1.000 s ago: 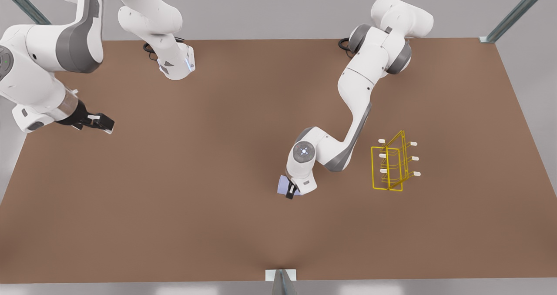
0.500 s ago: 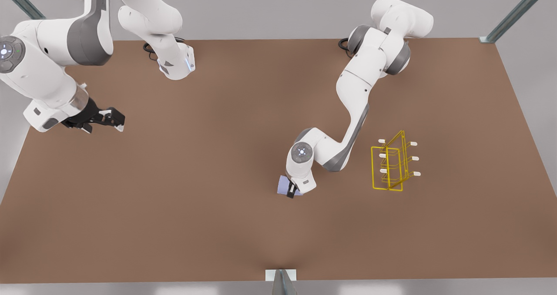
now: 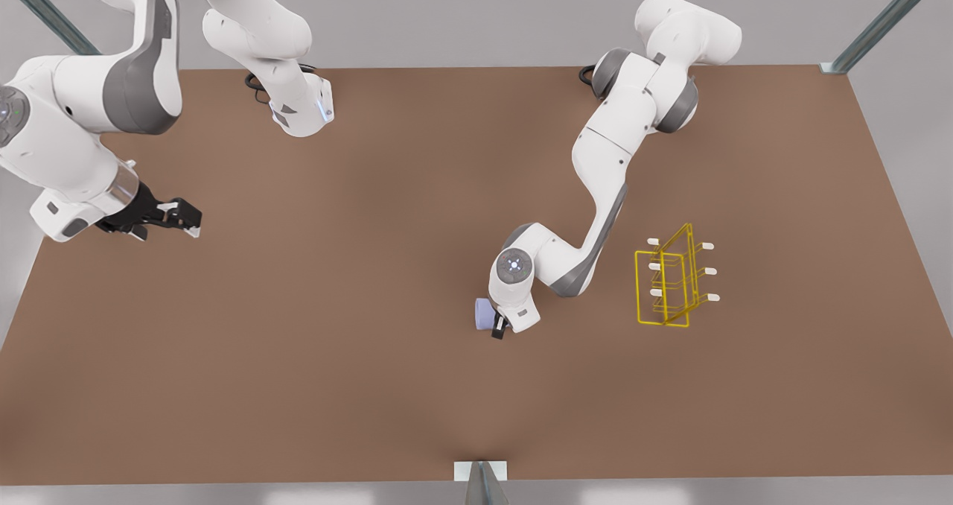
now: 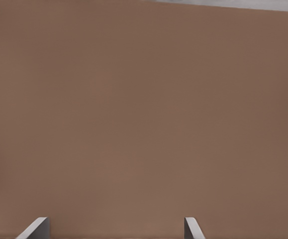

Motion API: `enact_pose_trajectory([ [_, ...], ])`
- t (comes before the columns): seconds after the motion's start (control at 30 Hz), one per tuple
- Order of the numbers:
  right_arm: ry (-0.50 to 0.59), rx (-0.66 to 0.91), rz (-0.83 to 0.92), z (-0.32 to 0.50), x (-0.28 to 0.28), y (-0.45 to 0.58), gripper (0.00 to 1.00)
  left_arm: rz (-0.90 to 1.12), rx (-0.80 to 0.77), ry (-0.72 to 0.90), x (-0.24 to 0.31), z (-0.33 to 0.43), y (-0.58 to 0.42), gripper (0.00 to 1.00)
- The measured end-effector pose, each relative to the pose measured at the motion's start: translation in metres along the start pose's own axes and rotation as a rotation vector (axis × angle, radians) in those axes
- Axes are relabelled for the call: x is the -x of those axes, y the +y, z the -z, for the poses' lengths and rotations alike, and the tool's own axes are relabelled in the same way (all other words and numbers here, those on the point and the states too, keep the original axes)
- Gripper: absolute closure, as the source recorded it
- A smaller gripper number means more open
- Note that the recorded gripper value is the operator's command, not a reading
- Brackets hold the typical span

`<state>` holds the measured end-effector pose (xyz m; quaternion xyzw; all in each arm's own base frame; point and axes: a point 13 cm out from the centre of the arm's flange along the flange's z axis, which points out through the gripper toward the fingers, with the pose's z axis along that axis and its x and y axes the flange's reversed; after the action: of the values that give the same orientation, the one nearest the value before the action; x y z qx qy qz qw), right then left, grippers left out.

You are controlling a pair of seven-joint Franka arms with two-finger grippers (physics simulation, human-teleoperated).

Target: Place the cup on the cup holder

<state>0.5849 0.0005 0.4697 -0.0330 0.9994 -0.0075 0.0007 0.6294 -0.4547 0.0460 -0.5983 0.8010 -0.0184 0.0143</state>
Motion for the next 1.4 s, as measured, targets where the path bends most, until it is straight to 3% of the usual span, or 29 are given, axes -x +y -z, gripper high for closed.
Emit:
enact_pose_trajectory([
  [0.03,0.000,0.000,0.003,0.000,0.000,0.000,0.00,0.002,0.000,0.001,0.000,0.000,0.000,0.01],
  [0.07,0.000,0.000,0.004,-0.001,0.001,0.000,0.00,0.004,0.000,0.002,-0.001,0.001,0.000,0.20],
  [0.1,-0.001,0.000,0.003,-0.001,0.001,-0.002,0.00,0.006,-0.001,0.003,-0.001,0.001,0.000,0.28],
  [0.53,-0.001,0.001,0.014,-0.002,0.001,-0.006,0.00,-0.008,-0.006,0.006,-0.011,0.075,-0.003,0.26],
  [0.7,-0.009,0.000,0.029,0.003,0.002,0.001,0.00,-0.018,0.041,-0.087,0.018,0.115,0.008,0.26],
  [0.8,-0.011,0.001,0.036,0.003,0.003,0.004,0.00,-0.034,0.101,-0.231,0.055,0.126,0.022,0.26],
  [1.03,-0.027,0.000,0.034,0.004,0.007,0.000,0.00,-0.082,0.302,-0.740,0.134,0.161,0.080,0.25],
  [1.27,-0.025,0.002,0.045,0.001,0.009,0.006,0.00,0.026,0.444,-1.148,0.251,0.201,0.102,0.25],
  [1.4,-0.026,0.002,0.052,0.001,0.010,0.009,0.00,0.058,0.449,-1.315,0.267,0.235,0.105,0.25],
])
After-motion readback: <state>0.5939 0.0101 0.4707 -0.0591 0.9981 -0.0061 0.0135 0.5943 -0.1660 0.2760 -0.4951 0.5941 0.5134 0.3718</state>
